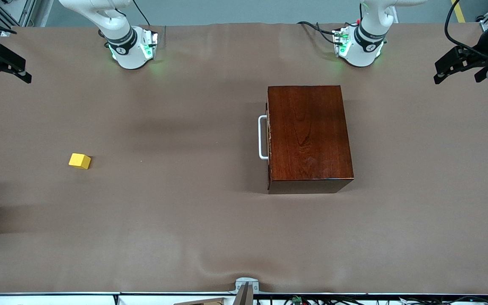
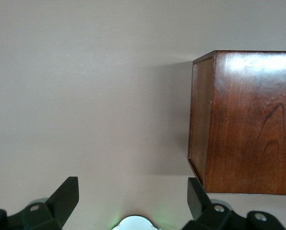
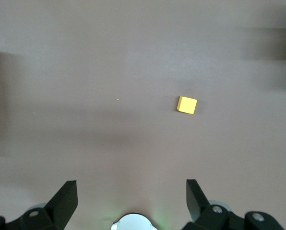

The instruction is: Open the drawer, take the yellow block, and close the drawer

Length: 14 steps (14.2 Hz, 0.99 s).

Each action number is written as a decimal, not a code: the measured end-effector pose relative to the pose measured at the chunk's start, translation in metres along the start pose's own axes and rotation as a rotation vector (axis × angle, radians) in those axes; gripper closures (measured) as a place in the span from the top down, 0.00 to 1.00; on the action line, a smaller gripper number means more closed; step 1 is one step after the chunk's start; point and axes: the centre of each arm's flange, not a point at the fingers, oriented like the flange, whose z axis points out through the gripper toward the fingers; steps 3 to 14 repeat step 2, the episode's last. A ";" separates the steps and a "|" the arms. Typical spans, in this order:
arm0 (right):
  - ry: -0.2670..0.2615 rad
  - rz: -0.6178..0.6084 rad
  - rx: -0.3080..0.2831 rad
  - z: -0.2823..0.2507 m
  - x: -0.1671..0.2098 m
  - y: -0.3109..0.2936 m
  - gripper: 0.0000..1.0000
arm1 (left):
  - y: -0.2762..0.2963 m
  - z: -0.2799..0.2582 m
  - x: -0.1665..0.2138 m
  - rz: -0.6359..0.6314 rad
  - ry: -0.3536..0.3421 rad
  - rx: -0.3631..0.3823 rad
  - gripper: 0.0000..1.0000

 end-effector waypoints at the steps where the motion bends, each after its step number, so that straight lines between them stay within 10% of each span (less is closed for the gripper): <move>1: 0.000 0.001 -0.002 0.000 0.000 0.000 1.00 | 0.000 0.000 0.000 0.000 0.001 0.000 1.00; 14: 0.001 0.001 -0.003 0.000 0.000 0.000 1.00 | 0.000 0.000 0.000 0.000 0.001 0.000 1.00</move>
